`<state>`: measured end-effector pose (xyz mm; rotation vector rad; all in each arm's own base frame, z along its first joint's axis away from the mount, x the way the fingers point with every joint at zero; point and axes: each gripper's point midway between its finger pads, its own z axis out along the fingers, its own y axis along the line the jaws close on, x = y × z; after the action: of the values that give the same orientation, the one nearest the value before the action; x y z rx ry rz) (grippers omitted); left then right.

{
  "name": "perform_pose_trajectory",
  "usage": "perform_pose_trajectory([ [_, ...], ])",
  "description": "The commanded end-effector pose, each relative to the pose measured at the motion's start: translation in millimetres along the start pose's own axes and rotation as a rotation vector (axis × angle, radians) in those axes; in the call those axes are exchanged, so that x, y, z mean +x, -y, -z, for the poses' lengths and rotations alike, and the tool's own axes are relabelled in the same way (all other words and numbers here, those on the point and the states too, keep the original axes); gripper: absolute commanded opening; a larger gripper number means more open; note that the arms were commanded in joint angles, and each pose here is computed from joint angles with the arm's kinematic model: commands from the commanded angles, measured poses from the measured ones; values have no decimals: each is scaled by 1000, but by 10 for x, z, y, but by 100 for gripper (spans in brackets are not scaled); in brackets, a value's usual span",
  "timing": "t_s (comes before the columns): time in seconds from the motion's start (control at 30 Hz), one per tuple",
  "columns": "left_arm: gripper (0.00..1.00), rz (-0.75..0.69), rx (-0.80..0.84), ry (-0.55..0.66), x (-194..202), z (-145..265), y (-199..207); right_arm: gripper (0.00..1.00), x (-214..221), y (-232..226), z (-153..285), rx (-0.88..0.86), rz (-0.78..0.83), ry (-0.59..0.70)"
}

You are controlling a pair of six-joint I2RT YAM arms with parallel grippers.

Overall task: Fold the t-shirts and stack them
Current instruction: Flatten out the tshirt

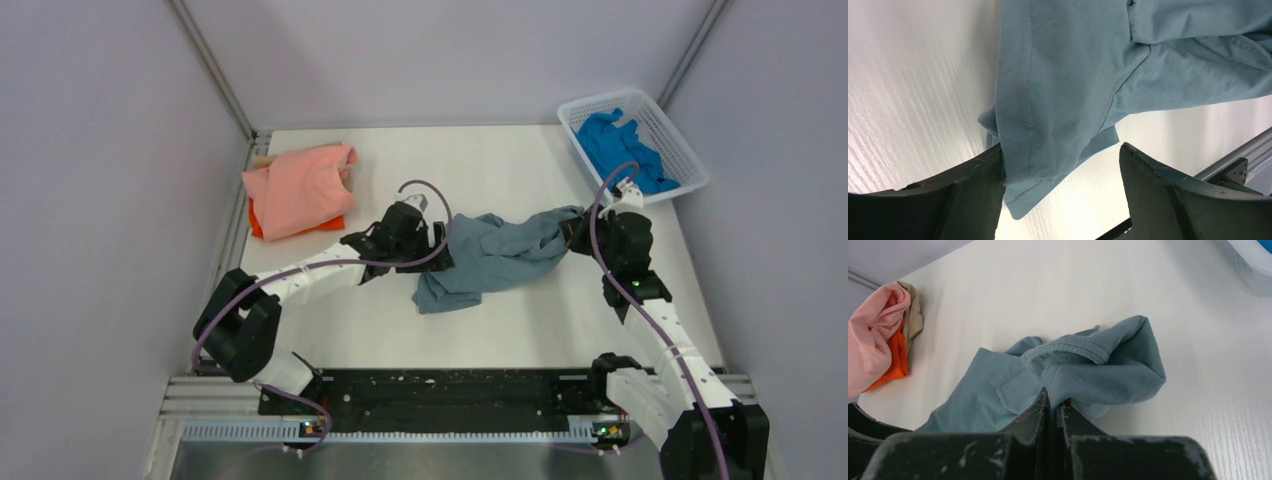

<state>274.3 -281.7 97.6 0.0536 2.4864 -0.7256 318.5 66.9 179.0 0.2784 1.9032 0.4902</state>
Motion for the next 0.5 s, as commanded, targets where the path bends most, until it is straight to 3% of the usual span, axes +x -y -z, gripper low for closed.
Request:
perform_pose_trajectory([
  [0.0,81,-39,27,61,-216,1,179,0,-196,-101,22,-39,24,66],
  [0.07,73,-41,-32,72,-254,-114,75,0,-207,-119,32,-49,25,73],
  [0.1,61,-40,-68,69,-263,-172,18,0,-209,-126,37,-52,26,75],
  [0.2,10,-49,-45,11,-196,-304,74,0,-210,-133,36,-56,29,73],
  [0.23,0,-52,-8,-4,-174,-316,138,0,-210,-129,32,-54,31,74],
  [0.37,0,-82,62,44,-291,-180,298,0,-248,-147,27,-57,30,77],
  [0.47,0,-124,92,174,-563,190,429,0,-389,-233,71,-75,34,103],
])
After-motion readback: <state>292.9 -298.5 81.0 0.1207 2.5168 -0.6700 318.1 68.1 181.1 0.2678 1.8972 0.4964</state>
